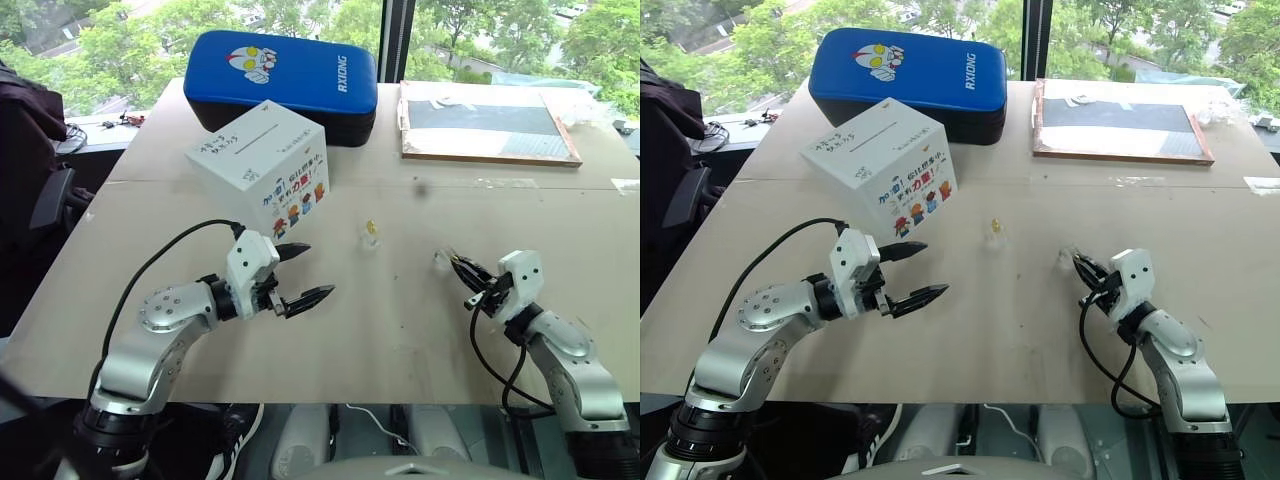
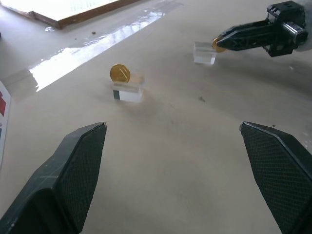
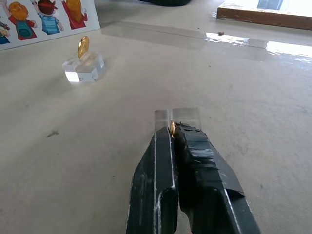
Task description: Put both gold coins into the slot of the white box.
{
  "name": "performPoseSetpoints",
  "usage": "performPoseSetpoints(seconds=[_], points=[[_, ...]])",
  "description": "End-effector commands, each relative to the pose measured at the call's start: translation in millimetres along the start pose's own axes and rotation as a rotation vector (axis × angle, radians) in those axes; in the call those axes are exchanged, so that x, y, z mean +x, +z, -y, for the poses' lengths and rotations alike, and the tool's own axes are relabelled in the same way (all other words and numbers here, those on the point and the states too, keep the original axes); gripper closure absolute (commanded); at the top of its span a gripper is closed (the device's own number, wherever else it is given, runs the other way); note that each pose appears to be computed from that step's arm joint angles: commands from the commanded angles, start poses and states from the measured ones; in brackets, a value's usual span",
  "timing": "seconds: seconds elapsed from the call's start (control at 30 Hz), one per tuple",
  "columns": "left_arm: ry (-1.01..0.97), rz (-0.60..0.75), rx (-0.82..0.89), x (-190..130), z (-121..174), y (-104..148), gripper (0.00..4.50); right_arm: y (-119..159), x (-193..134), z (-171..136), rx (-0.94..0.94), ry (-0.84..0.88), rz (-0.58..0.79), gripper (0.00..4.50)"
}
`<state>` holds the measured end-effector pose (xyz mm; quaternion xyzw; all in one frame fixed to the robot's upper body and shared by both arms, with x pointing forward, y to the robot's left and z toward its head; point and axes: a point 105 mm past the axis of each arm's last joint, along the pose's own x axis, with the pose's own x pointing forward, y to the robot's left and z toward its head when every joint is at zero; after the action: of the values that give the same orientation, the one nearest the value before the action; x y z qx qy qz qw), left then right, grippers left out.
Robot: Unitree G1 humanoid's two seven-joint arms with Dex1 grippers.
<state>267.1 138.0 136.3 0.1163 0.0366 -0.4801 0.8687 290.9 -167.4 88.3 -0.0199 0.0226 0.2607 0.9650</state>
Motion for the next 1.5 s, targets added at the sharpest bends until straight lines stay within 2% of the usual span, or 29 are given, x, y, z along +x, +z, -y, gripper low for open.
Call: performPoseSetpoints(seconds=[0.03, 0.17, 0.3, 0.5, 0.67, 0.8, 0.93, 1.03, 1.1, 1.13, 1.17, 1.5], points=[[-0.017, 0.055, 0.025, 3.3, 4.4, 16.6, 0.00, 26.4, 0.7, 1.2, 0.025, -0.008, 0.103, 4.38], [-0.019, 0.164, -0.074, 12.3, 8.3, 32.6, 0.00, 51.1, 4.3, -10.8, 0.177, 0.054, 0.205, 4.38], [-0.015, 0.320, -0.278, 26.5, 9.1, 51.9, 0.00, 87.1, 7.3, -46.8, 0.424, 0.265, 0.306, 4.38], [-0.113, 0.579, -0.604, 41.3, 20.0, 86.0, 0.00, 131.8, 4.2, -92.3, 0.701, 0.522, 0.369, 4.38], [-0.220, 0.724, -0.794, 43.8, 30.5, 106.0, 0.00, 148.8, 3.0, -115.2, 0.819, 0.643, 0.371, 4.38], [-0.243, 0.750, -0.831, 42.4, 29.7, 108.6, 0.00, 151.9, 3.7, -122.9, 0.847, 0.679, 0.362, 4.38], [-0.280, 0.769, -0.827, 37.4, 30.9, 111.3, 1.14, 151.4, 4.5, -125.9, 0.861, 0.687, 0.359, 4.50], [-0.323, 0.754, -0.821, 37.6, 38.0, 111.5, 2.75, 151.0, 4.4, -126.6, 0.862, 0.689, 0.358, 4.50], [-0.344, 0.744, -0.816, 38.2, 41.7, 111.3, 3.53, 151.0, 4.0, -126.4, 0.860, 0.690, 0.358, 4.50], [-0.352, 0.736, -0.814, 38.7, 43.4, 110.9, 4.06, 150.7, 3.8, -126.4, 0.857, 0.690, 0.356, 4.50], [-0.361, 0.726, -0.811, 39.2, 45.1, 110.2, 4.35, 150.7, 3.6, -126.7, 0.853, 0.690, 0.355, 4.50], [-0.381, 0.693, -0.804, 42.7, 49.9, 106.6, 4.43, 150.8, 3.4, -132.4, 0.809, 0.713, 0.331, 4.50]])
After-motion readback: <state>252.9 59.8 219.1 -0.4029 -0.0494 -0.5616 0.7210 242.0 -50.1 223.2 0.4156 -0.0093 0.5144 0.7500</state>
